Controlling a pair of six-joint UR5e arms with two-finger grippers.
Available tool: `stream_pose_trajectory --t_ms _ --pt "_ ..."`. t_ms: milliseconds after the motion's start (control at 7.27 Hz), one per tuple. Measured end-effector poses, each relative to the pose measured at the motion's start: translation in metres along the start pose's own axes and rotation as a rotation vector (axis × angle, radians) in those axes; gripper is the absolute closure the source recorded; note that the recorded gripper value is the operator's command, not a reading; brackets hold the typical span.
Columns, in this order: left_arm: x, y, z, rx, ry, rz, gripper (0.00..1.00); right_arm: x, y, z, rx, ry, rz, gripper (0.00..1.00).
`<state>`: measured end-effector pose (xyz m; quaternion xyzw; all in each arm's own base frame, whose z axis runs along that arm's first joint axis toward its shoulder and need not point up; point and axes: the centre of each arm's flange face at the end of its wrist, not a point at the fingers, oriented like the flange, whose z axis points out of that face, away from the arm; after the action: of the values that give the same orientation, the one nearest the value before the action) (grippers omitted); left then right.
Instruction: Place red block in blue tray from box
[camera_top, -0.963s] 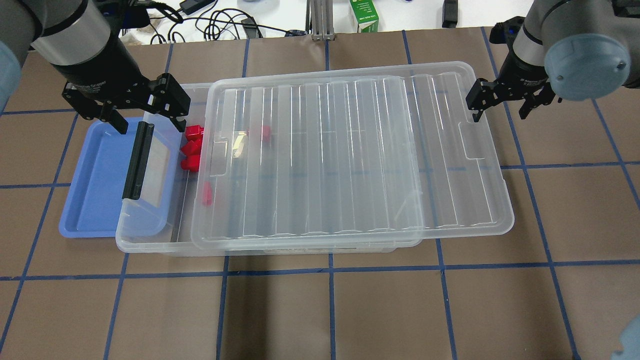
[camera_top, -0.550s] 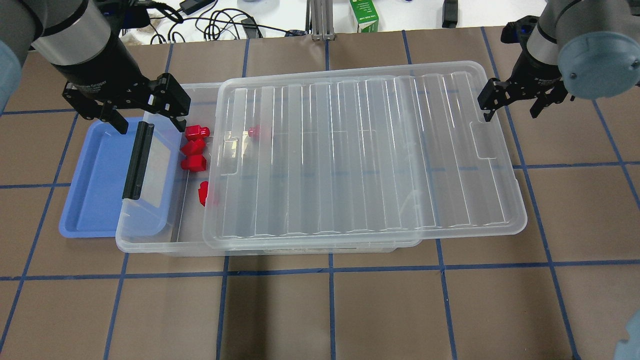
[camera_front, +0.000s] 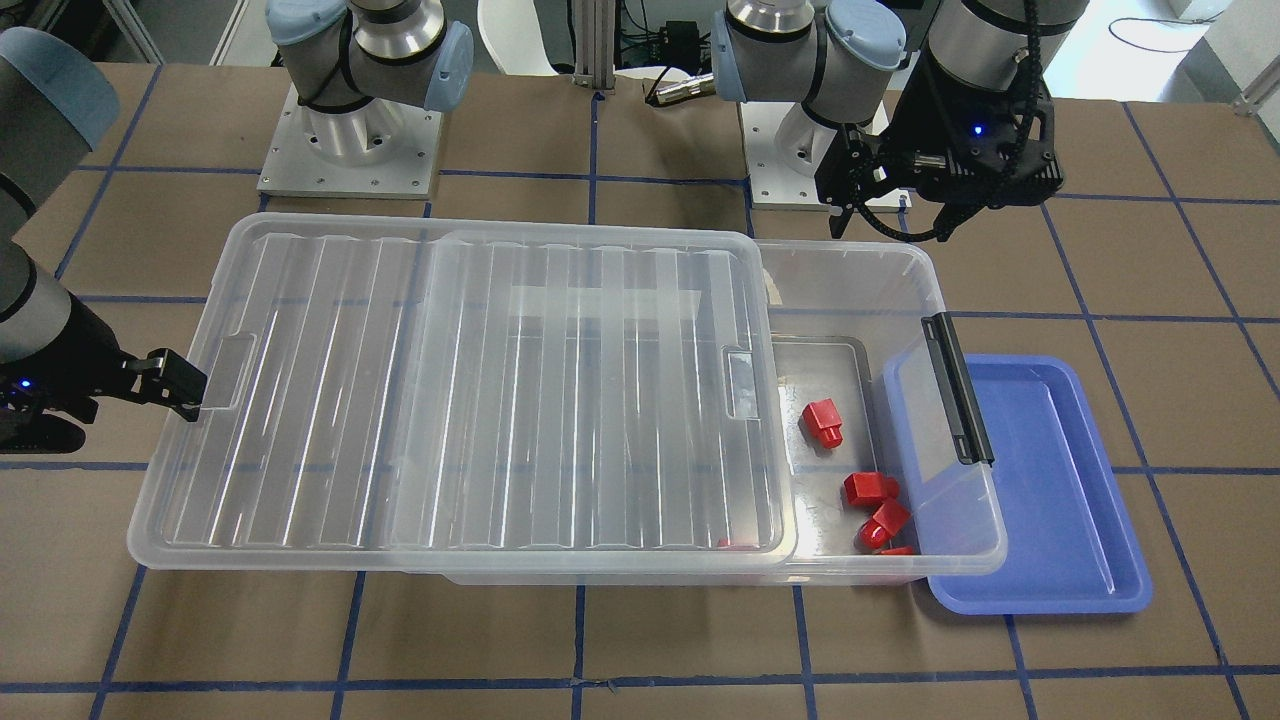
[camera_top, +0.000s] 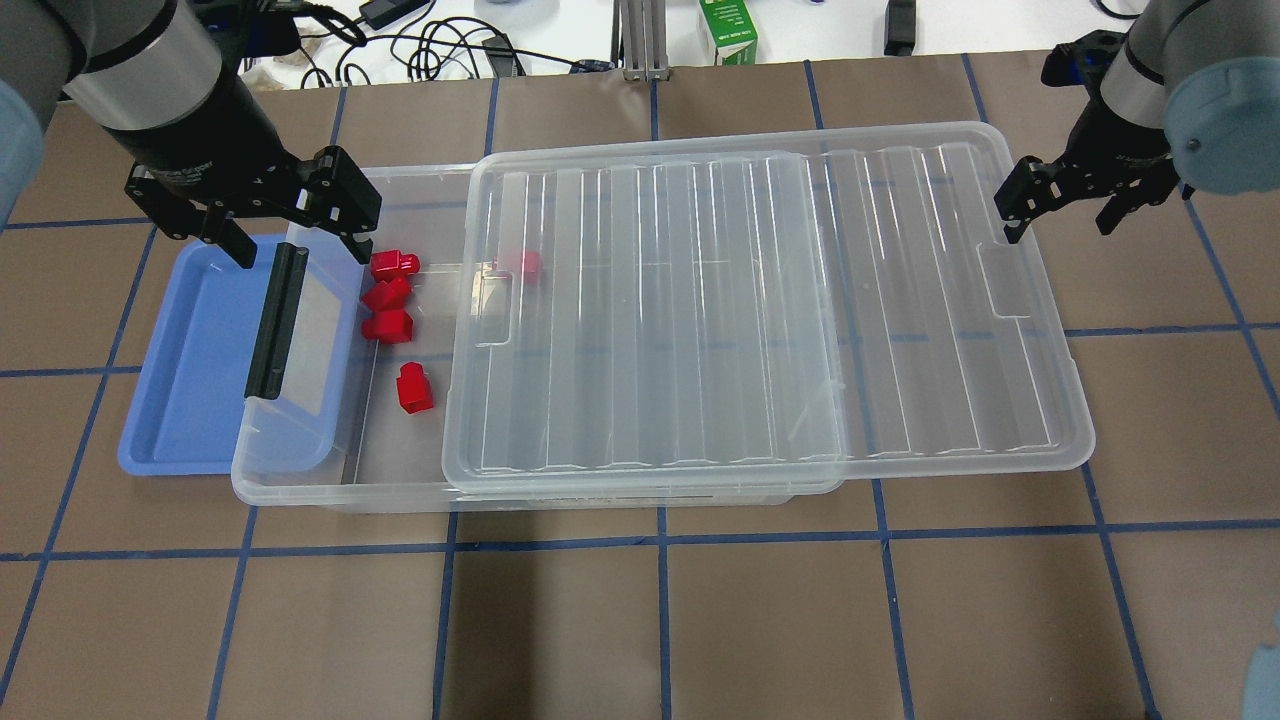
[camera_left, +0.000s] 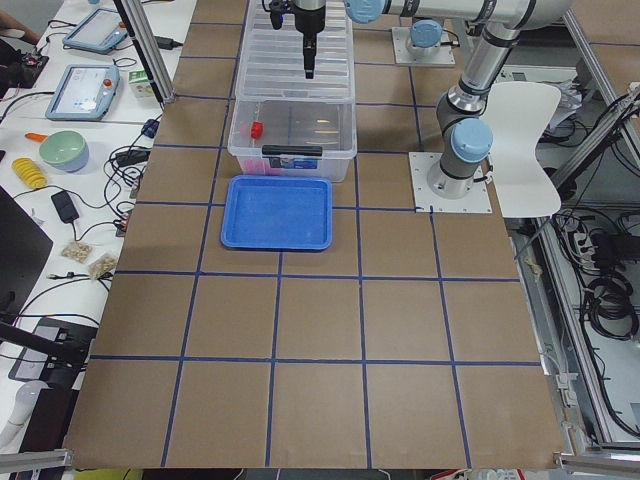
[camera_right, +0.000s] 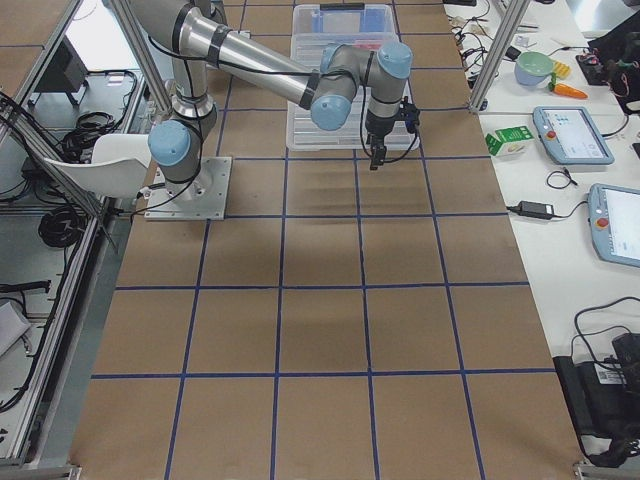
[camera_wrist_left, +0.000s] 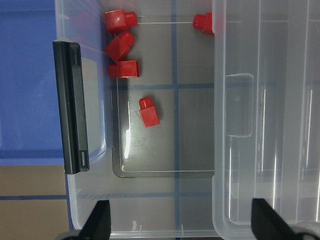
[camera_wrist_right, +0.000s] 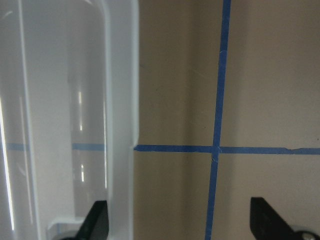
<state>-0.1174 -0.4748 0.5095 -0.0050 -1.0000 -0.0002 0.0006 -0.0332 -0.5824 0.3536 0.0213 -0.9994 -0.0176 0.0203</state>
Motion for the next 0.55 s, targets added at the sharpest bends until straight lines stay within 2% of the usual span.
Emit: stream_pose_trajectory --t_ms 550 --pt "-0.002 -0.007 0.016 -0.004 0.011 -0.033 0.00 0.004 -0.001 -0.004 0.002 0.020 0.002 0.00"
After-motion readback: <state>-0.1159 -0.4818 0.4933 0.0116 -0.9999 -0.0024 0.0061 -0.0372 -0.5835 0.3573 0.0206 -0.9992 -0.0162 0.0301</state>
